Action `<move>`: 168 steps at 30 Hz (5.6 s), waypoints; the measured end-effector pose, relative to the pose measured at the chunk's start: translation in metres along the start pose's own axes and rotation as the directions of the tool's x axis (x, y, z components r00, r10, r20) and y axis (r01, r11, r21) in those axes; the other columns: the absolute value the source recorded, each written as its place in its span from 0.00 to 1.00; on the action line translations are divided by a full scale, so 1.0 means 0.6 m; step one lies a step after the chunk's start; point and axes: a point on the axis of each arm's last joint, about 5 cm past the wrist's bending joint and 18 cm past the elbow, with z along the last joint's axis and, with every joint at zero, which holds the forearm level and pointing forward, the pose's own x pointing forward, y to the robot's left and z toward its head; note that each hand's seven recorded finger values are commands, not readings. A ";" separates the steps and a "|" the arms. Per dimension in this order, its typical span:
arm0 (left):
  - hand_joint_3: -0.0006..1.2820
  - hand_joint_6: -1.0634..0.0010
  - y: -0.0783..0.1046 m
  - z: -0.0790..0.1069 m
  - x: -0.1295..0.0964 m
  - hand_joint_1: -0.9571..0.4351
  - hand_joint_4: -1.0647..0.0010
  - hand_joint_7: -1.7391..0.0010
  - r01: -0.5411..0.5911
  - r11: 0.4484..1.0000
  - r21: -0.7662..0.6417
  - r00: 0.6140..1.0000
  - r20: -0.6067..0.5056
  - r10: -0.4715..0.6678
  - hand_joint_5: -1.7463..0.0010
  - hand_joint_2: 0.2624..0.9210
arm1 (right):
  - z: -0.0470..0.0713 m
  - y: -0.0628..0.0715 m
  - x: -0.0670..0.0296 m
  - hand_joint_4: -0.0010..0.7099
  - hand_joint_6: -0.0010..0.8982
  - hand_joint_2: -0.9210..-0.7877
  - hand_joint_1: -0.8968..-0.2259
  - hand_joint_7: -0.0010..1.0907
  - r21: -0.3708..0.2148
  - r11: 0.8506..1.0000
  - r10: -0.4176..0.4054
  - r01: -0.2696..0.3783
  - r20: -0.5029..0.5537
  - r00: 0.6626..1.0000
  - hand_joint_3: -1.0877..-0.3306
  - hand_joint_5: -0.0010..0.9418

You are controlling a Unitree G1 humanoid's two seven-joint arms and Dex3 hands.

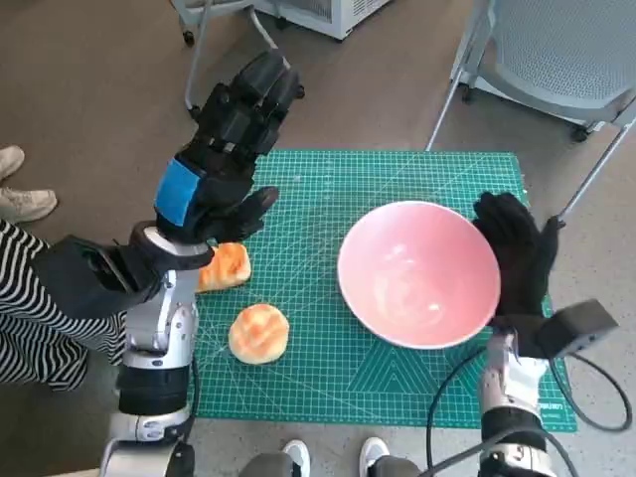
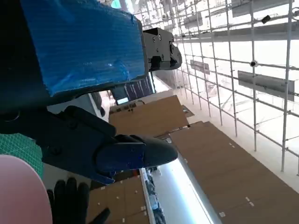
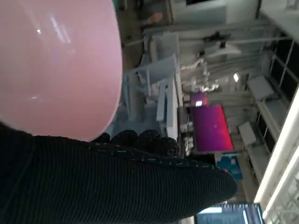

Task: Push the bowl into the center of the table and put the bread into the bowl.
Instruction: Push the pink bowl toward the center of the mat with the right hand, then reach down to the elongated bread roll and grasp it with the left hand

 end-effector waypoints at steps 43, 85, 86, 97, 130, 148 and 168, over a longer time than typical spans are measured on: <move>0.32 1.00 0.009 0.007 -0.023 0.19 0.94 0.79 -0.040 0.998 0.041 0.999 -0.019 0.041 0.99 1.00 | 0.038 0.077 0.091 0.16 0.00 0.00 0.39 0.46 0.090 0.989 0.115 -0.121 0.062 0.991 0.46 0.01; 0.28 1.00 -0.032 0.004 0.015 0.20 0.97 0.78 0.025 0.996 -0.083 1.000 0.006 -0.025 1.00 1.00 | 0.213 0.101 0.071 0.22 0.00 0.00 0.29 0.55 -0.202 0.903 0.428 -0.378 0.355 0.831 0.58 0.01; 0.28 1.00 -0.032 0.004 0.015 0.20 0.97 0.78 0.026 0.996 -0.085 1.000 0.005 -0.026 1.00 1.00 | 0.215 0.102 0.071 0.22 0.00 0.00 0.29 0.55 -0.203 0.903 0.429 -0.379 0.355 0.831 0.58 0.01; 0.25 1.00 0.000 0.033 0.007 0.16 0.94 0.73 0.072 0.994 0.081 0.997 -0.048 -0.068 0.99 1.00 | 0.219 0.106 0.068 0.22 0.00 0.00 0.29 0.55 -0.201 0.904 0.426 -0.377 0.357 0.831 0.58 0.01; 0.00 0.78 0.119 0.189 -0.018 0.40 0.87 0.94 0.569 0.585 0.578 0.734 -0.677 -0.045 1.00 0.74 | 0.206 0.099 0.070 0.25 0.00 0.00 0.34 0.55 -0.173 0.922 0.388 -0.348 0.357 0.850 0.59 0.01; 0.00 0.75 0.091 0.124 -0.035 0.44 0.86 0.98 0.699 0.497 0.514 0.576 -0.817 0.036 1.00 0.76 | 0.205 0.100 0.069 0.25 0.00 0.00 0.32 0.55 -0.162 0.924 0.383 -0.348 0.359 0.851 0.59 0.01; 0.00 0.73 0.096 0.037 -0.067 0.49 0.85 0.99 0.785 0.514 0.346 0.344 -0.933 0.104 1.00 0.76 | 0.204 0.096 0.068 0.26 0.00 0.00 0.34 0.55 -0.161 0.924 0.381 -0.346 0.353 0.855 0.58 0.01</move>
